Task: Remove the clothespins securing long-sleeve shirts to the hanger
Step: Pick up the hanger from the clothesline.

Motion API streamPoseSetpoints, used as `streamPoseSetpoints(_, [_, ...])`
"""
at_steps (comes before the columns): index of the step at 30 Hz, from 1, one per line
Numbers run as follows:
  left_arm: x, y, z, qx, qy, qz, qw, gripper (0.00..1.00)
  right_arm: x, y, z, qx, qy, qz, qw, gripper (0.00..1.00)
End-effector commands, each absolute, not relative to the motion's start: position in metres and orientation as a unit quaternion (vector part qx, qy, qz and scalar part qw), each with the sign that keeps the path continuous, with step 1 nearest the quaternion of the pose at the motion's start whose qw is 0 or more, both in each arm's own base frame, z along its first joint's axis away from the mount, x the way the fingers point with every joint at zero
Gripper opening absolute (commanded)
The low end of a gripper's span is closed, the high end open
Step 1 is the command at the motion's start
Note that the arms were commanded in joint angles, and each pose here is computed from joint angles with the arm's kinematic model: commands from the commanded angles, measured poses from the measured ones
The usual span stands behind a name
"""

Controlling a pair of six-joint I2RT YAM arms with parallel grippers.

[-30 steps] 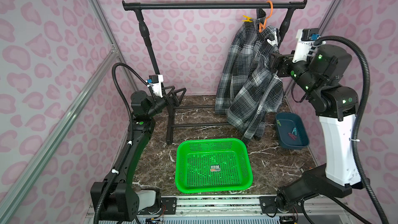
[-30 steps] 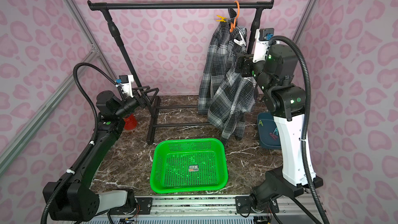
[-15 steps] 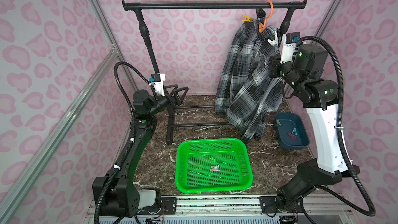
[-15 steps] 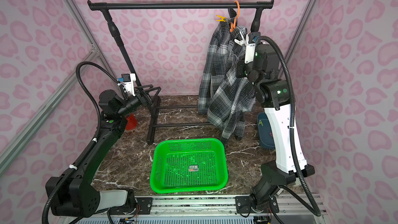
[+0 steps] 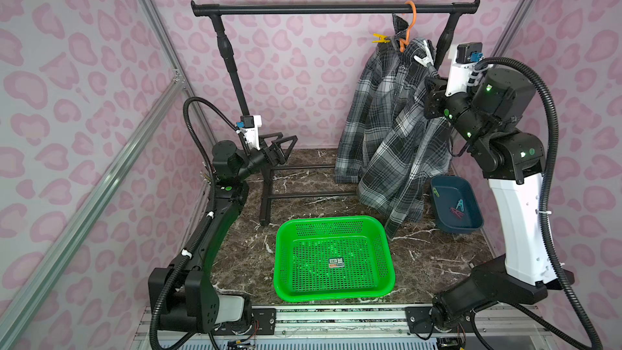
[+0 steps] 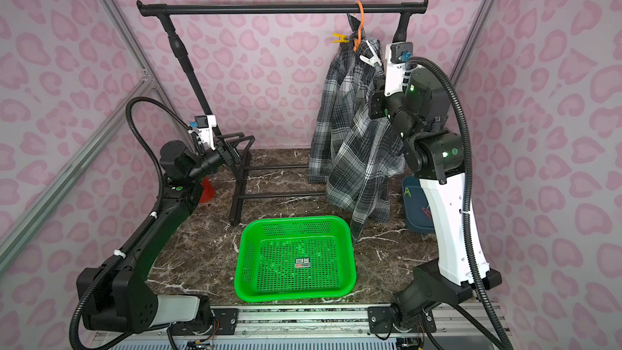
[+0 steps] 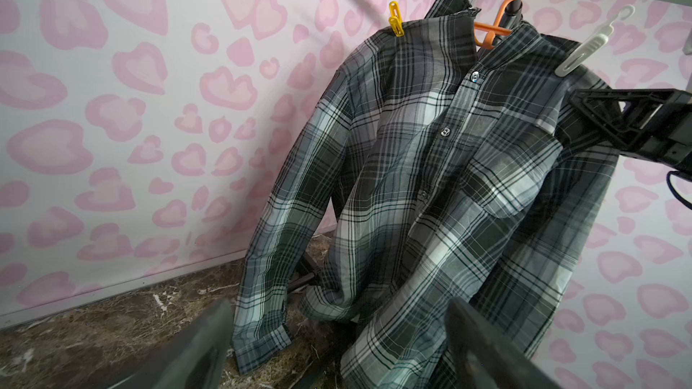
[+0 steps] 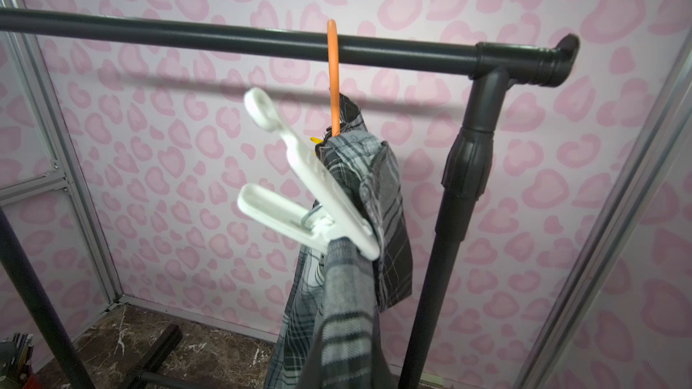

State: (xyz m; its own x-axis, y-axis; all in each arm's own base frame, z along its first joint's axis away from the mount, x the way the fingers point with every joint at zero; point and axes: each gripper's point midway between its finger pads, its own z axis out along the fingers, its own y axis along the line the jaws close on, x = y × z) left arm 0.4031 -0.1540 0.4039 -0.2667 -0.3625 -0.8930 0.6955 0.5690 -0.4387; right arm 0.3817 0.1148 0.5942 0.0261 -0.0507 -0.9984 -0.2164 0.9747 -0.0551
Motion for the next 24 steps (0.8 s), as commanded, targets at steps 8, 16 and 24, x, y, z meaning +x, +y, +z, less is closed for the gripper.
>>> streamPoseSetpoints(8, [0.409,-0.172,0.396,0.152,0.666,-0.439,0.584,0.91,0.359,0.121,0.667,-0.098,0.585,0.089,0.800,0.00])
streamPoseSetpoints(16, [0.420,-0.193,0.397,0.164,0.665,-0.442,0.579,0.91,0.356,0.129,0.663,-0.116,0.592,0.101,0.791,0.00])
streamPoseSetpoints(24, [0.432,-0.202,0.399,0.160,0.655,-0.460,0.578,0.90,0.370,0.134,0.626,-0.125,0.637,0.096,0.754,0.00])
